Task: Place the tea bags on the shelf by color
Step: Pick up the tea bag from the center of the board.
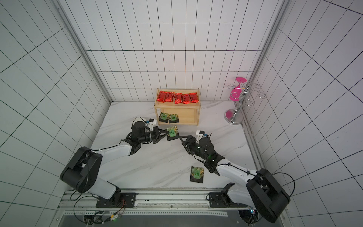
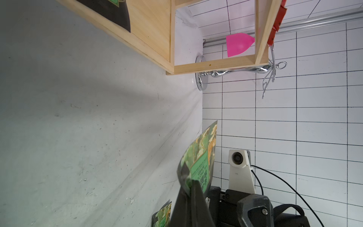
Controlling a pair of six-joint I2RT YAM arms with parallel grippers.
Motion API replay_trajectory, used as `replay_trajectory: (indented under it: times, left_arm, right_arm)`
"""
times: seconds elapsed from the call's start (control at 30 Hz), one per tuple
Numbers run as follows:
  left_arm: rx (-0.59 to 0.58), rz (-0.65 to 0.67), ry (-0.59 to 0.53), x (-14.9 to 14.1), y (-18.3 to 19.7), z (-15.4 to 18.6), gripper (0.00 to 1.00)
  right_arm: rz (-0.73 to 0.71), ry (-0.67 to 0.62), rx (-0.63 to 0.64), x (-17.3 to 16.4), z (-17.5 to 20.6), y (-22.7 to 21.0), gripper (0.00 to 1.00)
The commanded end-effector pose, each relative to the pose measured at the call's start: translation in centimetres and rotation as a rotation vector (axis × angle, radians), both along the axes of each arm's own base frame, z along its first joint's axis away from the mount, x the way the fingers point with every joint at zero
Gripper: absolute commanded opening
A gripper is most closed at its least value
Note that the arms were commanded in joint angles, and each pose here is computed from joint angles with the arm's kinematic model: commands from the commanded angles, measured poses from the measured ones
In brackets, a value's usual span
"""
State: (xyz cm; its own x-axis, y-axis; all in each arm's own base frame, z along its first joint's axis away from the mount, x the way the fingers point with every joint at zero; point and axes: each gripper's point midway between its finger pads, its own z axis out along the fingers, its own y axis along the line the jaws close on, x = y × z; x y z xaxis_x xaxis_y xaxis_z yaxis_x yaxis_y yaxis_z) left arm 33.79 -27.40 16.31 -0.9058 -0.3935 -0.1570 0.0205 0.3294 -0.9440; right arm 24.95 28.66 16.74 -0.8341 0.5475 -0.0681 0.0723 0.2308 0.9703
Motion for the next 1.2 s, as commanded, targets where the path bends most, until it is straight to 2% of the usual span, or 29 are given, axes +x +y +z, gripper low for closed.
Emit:
replay_trajectory:
  times: [0.0,0.27,0.57,0.7,0.97,1.17]
  left_arm:
    - [-0.016,0.014,-0.007,0.7,-0.7,0.5,0.0]
    - [-0.023,0.022,-0.021,1.1,-1.0,1.3,0.0]
    - [-0.026,0.016,-0.012,1.0,-1.4,0.8,0.0]
    - [-0.025,0.014,-0.01,0.9,-1.6,0.8,0.0]
    - [-0.027,0.01,-0.014,0.7,-1.6,1.0,0.0]
    - [-0.01,0.006,-0.012,0.5,-1.7,0.8,0.0]
  right_arm:
    - [-0.009,-0.011,0.086,0.5,1.0,1.1,0.57]
    - [-0.031,-0.08,0.164,2.0,2.1,1.9,0.35]
    - [-0.011,-0.094,0.175,2.1,2.4,2.7,0.19]
    - [-0.007,-0.087,0.189,2.1,1.9,3.0,0.16]
    - [-0.014,-0.088,0.189,2.3,1.4,3.0,0.01]
    - [-0.034,-0.095,0.159,2.4,0.9,2.5,0.0]
